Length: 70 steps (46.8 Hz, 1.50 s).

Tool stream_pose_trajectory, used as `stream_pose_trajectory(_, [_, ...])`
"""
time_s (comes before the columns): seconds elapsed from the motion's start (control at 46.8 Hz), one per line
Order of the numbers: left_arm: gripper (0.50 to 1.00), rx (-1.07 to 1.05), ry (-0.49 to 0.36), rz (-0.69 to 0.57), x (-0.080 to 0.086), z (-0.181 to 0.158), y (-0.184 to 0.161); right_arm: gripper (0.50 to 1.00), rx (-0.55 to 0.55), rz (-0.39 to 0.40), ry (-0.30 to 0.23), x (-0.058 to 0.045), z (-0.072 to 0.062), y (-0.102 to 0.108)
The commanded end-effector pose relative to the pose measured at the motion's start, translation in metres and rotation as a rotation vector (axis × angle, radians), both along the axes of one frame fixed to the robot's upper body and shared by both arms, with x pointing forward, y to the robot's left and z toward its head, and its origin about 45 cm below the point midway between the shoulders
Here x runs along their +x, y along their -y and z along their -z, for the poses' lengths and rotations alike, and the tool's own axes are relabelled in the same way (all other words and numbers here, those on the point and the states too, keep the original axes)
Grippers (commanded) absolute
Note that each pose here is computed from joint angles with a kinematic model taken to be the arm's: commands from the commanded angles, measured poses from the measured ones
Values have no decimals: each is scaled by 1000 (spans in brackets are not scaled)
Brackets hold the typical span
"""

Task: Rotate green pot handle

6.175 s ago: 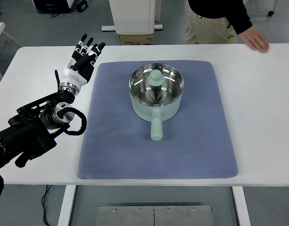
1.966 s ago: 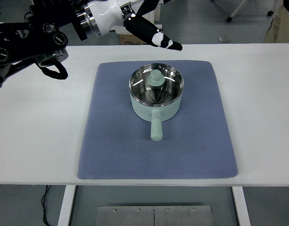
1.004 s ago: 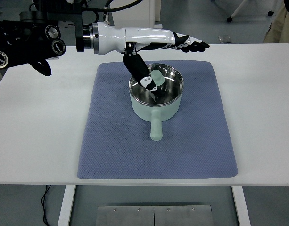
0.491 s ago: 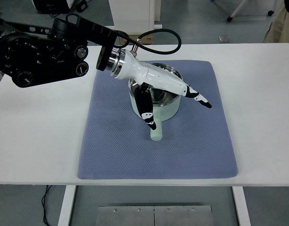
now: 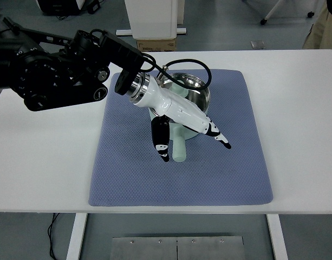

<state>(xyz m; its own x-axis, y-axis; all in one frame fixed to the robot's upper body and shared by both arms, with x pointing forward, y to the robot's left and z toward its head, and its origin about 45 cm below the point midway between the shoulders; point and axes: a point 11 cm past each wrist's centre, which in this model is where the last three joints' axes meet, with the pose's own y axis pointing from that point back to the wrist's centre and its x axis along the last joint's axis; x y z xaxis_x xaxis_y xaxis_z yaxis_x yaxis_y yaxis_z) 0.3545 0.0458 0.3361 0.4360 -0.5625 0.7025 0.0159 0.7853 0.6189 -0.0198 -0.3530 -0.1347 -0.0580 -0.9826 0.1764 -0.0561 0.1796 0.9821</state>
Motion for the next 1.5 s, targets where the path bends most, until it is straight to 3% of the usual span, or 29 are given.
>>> stream_pose_trajectory(0.0, [1000,34,8,23,-3,7,0,1000,0,0,0,0,0,0])
stream_pose_trajectory(0.705, [1000,263,63,170,-18,41,-7,1000,0,0,0,0,0,0])
stream_pose_trajectory(1.004, [1000,295,71,174,-17,45,-13,1000,0,0,0,0,0,0])
stream_pose_trajectory(1.474, [1000,422,149,211,-9,46,-32,1000,0,0,0,0,0,0])
